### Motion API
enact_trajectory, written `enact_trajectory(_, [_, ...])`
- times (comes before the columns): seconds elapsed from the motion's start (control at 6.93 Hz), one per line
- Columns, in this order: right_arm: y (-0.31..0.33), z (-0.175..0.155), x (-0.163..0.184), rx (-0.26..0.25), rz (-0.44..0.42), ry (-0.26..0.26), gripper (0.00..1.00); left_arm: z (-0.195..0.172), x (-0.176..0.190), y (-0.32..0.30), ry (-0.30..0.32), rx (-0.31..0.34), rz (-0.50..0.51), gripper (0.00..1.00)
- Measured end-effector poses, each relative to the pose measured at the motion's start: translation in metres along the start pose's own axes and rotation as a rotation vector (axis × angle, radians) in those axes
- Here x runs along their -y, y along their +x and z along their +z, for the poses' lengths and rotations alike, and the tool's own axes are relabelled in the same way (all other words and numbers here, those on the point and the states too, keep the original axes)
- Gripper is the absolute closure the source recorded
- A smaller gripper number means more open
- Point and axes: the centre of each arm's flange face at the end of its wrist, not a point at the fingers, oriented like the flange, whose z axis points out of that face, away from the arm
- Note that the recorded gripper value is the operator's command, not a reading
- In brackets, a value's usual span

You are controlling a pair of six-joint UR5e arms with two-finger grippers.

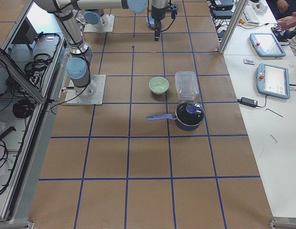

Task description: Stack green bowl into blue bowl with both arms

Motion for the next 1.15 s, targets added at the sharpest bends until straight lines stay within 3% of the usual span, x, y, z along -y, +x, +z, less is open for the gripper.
enact_trajectory(1.15, [0.0014,0.0064,0.0033,-0.002,0.003,-0.015,0.00,-0.0002,0.0010,-0.0041,-0.005,0.013,0.027,0.00])
